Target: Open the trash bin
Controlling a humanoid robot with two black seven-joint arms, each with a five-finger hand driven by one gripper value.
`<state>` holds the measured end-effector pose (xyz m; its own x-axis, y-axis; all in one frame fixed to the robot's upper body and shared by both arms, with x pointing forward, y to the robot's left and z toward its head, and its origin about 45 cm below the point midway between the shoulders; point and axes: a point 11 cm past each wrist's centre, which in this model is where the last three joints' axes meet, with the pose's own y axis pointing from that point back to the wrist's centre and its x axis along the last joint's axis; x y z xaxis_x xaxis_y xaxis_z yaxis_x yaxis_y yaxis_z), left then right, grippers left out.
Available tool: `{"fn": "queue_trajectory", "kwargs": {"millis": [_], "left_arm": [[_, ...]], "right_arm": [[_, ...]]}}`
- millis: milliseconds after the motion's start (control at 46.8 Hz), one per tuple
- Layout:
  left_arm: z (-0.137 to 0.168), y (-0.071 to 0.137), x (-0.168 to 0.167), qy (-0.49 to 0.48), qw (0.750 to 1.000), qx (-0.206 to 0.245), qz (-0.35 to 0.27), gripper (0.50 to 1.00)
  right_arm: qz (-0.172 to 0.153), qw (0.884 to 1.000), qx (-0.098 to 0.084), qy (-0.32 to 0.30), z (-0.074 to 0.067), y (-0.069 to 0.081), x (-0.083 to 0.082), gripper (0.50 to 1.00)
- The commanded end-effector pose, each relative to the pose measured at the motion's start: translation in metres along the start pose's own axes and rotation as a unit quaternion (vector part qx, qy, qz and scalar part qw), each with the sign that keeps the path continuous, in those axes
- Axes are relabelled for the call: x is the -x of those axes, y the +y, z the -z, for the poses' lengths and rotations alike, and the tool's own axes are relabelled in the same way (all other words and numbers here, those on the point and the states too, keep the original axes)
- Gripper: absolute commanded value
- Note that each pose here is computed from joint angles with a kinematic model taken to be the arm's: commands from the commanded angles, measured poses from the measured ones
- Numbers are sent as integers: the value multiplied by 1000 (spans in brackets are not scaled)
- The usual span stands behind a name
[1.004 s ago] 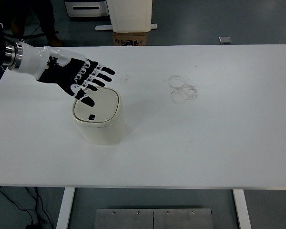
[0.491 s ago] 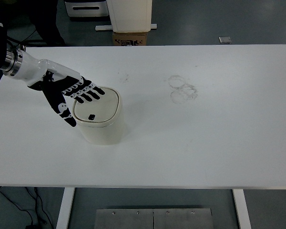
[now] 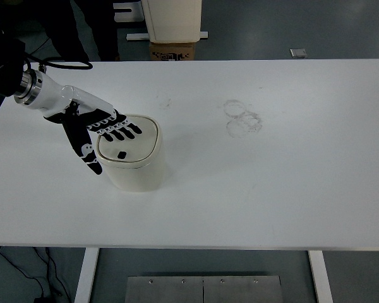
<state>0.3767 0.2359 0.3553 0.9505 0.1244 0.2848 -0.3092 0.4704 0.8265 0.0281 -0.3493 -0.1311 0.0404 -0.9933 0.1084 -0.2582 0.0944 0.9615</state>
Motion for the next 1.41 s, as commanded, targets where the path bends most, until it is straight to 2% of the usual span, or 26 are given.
{"fn": "queue_trajectory", "kwargs": {"millis": [0, 534, 876, 1068, 1303, 1389], "left_arm": [[0, -1, 0, -1, 1000, 0, 1, 1000], [1, -15, 10, -1, 1000, -5, 23, 1000], [-3, 3, -19, 7, 1000, 6, -27, 1000], [-4, 10, -45, 41, 996, 33, -67, 1000], [11, 28, -86, 169, 967, 134, -135, 1000], [27, 35, -100, 210, 950, 161, -165, 1000]], "right_arm": [[0, 1000, 0, 0, 0, 0, 0, 991], [0, 1000, 0, 0, 0, 0, 0, 991], [0, 1000, 0, 0, 0, 0, 0, 991], [0, 1000, 0, 0, 0, 0, 0, 991], [0, 1000, 0, 0, 0, 0, 0, 991], [0, 1000, 0, 1, 0, 0, 0, 991]]}}
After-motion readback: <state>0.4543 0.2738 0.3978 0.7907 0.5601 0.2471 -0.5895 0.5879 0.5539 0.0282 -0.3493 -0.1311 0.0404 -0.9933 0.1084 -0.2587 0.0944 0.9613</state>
